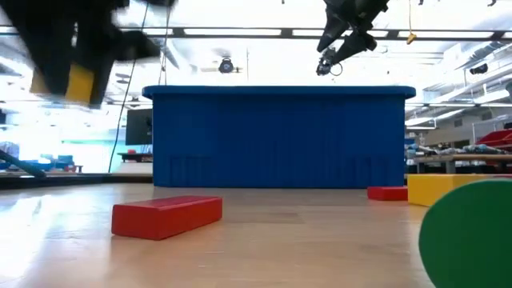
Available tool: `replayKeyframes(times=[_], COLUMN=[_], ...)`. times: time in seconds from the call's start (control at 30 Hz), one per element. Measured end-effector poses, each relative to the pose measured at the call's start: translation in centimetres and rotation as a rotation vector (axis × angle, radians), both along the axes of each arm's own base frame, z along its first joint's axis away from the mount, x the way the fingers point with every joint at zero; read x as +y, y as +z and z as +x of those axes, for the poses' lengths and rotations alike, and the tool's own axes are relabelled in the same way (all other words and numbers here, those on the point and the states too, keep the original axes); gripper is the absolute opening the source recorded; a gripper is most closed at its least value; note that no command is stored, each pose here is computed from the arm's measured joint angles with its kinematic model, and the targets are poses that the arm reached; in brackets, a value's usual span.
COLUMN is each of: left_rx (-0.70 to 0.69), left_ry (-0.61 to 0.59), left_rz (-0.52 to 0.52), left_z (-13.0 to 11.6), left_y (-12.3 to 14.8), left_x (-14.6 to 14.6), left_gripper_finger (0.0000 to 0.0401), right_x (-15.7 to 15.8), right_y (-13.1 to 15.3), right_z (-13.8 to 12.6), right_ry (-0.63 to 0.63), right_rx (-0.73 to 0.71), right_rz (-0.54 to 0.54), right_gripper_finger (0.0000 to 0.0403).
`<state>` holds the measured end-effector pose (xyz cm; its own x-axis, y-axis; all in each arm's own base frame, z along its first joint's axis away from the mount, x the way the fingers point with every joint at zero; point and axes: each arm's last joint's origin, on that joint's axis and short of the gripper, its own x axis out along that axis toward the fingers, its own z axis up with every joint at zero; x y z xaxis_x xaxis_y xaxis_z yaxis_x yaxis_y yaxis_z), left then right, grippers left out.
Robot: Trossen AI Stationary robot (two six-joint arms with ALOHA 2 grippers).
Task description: Sort Items/Unsort Items
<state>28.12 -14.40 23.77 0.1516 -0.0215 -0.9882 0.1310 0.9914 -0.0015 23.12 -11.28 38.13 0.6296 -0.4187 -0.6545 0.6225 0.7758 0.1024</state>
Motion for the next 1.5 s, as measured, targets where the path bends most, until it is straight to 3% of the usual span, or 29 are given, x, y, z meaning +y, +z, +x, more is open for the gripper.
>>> replayKeyframes(times=[0.13,0.37,0.57,0.77,0.97,1.07,1.3,1.5], left_rx=[-0.099,-0.524,-0.837,-0.910,-0.853,-0.790,-0.746,-0.746], left_ry=[0.016,0.297,0.433,0.467,0.466,0.484,0.545,0.554], left_rz=[0.041,0.095,0.225,0.257,0.142,0.119,0.156,0.165], left_z=[-1.7,-4.5,-4.8,-2.1,1.0,2.3,3.0,3.0], left_y=[6.4,16.7,20.6,19.7,16.3,14.4,13.3,13.4], left_x=[3.4,12.9,20.0,25.7,29.6,30.4,31.0,30.9], left_gripper_finger=[0.0130,0.0130,0.0130,0.0130,0.0130,0.0141,0.0251,0.0259], right_x=[0.1,1.4,4.5,8.3,13.0,15.0,17.7,19.1], right_y=[0.1,0.2,-0.4,-0.9,-1.8,-2.2,-2.0,-2.4], right_z=[0.2,0.7,1.1,1.3,0.0,-1.2,-2.6,-4.0], right_ry=[0.000,0.081,0.180,0.185,0.308,0.354,0.367,0.486], right_rx=[-0.018,-0.060,-0.033,0.034,0.220,0.330,0.373,0.507], right_rz=[0.000,0.065,0.258,0.334,0.450,0.466,0.521,0.470], right_gripper_finger=[0.0318,0.0318,0.0307,0.0306,0.0306,0.0306,0.0306,0.0305])
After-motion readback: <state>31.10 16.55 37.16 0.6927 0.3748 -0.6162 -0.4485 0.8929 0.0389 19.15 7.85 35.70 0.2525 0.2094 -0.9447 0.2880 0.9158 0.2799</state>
